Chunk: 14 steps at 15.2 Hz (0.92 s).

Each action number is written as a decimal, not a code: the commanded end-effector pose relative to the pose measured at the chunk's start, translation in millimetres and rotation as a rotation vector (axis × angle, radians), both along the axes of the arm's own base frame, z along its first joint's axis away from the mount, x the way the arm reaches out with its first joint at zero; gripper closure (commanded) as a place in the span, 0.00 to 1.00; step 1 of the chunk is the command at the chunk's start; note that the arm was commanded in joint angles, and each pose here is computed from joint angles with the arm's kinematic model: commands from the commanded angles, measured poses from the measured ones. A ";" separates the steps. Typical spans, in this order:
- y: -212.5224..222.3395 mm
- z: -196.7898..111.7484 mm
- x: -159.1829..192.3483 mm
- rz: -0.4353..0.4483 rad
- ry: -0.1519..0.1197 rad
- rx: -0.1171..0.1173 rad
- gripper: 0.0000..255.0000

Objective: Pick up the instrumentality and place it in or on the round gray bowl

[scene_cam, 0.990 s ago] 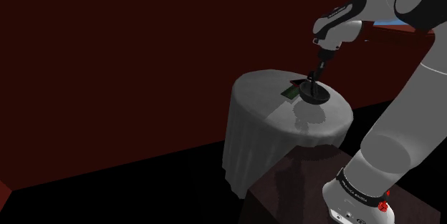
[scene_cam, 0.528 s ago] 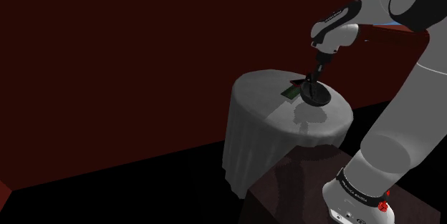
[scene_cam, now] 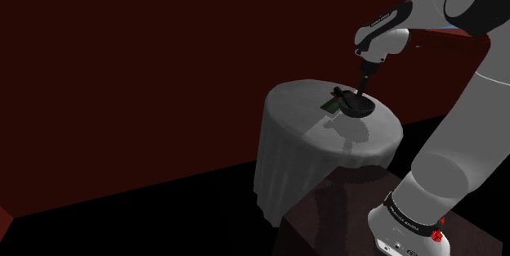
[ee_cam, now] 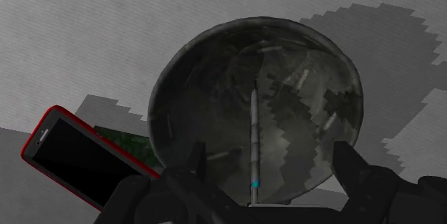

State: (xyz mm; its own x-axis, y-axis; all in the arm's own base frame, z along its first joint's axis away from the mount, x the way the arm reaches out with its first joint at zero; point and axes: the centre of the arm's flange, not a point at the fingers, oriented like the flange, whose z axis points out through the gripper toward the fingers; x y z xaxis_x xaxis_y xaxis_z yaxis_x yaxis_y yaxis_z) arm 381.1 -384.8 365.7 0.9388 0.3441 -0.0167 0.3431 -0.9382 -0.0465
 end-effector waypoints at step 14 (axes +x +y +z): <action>-4.2 49.6 2.0 0.000 0.001 0.000 0.00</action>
State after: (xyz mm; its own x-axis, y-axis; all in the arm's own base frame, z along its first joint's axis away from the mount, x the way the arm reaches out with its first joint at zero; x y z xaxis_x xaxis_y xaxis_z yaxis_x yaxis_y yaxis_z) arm 383.1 -389.0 415.3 0.9388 0.3440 -0.0172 0.3429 -0.9382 -0.0470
